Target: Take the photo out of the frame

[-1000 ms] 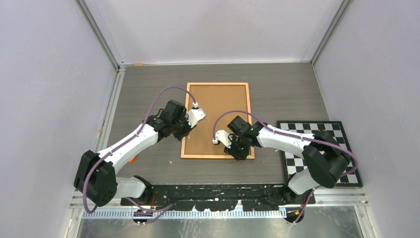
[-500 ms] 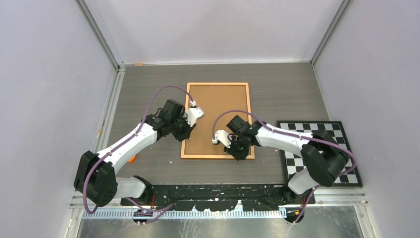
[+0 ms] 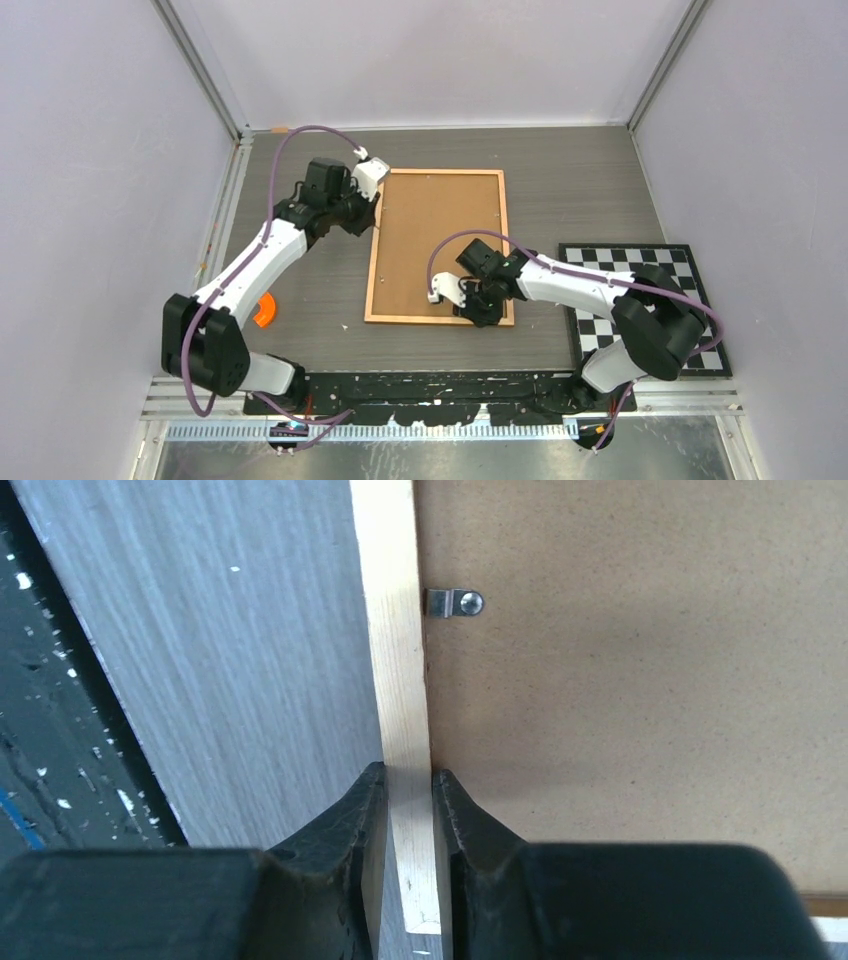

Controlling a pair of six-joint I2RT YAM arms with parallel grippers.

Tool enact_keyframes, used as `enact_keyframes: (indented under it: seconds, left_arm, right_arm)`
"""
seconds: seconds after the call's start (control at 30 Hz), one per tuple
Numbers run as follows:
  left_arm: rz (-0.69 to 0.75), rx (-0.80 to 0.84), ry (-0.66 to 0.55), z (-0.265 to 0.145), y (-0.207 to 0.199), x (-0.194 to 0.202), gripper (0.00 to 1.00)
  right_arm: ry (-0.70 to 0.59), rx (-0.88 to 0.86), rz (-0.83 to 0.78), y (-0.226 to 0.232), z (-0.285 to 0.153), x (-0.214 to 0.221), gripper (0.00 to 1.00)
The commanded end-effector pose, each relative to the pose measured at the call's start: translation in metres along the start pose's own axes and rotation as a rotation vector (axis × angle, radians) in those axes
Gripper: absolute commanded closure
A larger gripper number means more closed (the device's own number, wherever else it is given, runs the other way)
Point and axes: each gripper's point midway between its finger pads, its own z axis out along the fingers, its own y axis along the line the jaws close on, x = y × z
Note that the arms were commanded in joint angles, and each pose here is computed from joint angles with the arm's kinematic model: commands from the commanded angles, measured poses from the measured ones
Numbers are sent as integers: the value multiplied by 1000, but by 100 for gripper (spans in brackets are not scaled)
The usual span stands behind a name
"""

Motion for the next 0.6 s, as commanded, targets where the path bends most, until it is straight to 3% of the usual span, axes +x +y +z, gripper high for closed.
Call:
enact_keyframes:
  seconds: [0.0,0.2,0.57]
  left_arm:
    - [-2,-96,-78,16,28,-37,100]
    - [58,-1,-25,31,17,-34,100]
    - [192,256,57,-30,-50,29,100]
  right_arm:
    - [46,-70,-26,26,-6,13,91]
    - [50,-67,-13,27,-5,15,92]
    - [36,-77,-4,29,-3,13,93]
